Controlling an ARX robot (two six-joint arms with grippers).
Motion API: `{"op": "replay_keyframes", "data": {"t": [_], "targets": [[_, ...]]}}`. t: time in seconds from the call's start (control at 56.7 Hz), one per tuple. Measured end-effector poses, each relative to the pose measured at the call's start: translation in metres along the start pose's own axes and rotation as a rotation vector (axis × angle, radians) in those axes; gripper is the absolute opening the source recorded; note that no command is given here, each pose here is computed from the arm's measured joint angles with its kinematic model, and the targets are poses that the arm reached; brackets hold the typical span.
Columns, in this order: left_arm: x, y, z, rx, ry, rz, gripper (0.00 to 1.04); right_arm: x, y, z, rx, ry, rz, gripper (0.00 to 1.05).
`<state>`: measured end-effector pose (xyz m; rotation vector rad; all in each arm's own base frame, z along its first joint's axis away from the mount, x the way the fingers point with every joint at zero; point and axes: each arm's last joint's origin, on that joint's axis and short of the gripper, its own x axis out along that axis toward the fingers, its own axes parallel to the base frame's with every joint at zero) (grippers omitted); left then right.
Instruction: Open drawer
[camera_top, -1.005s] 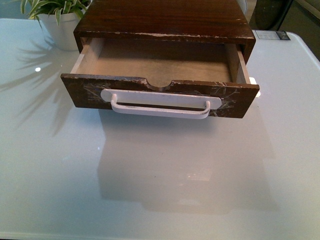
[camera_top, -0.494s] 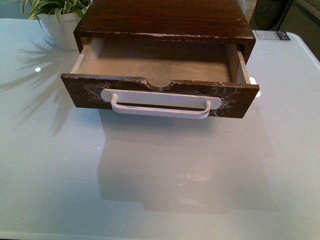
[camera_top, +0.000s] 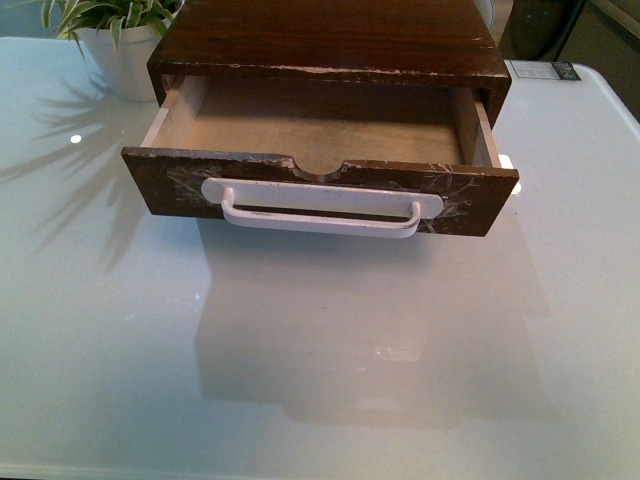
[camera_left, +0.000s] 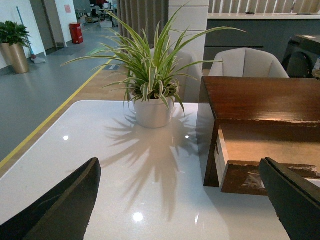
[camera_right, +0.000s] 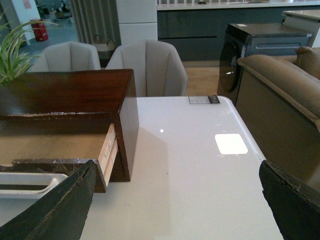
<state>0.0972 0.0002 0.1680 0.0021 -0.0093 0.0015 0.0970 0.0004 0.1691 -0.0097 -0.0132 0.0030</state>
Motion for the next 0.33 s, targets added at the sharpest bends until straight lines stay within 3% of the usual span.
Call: {"op": "replay_keyframes", "data": {"t": [0.335], "targets": [[0.0, 0.0, 0.0, 0.0, 0.0, 0.0, 0.96, 0.0, 0.0, 0.0, 0.0, 0.0, 0.0, 0.96]]}}
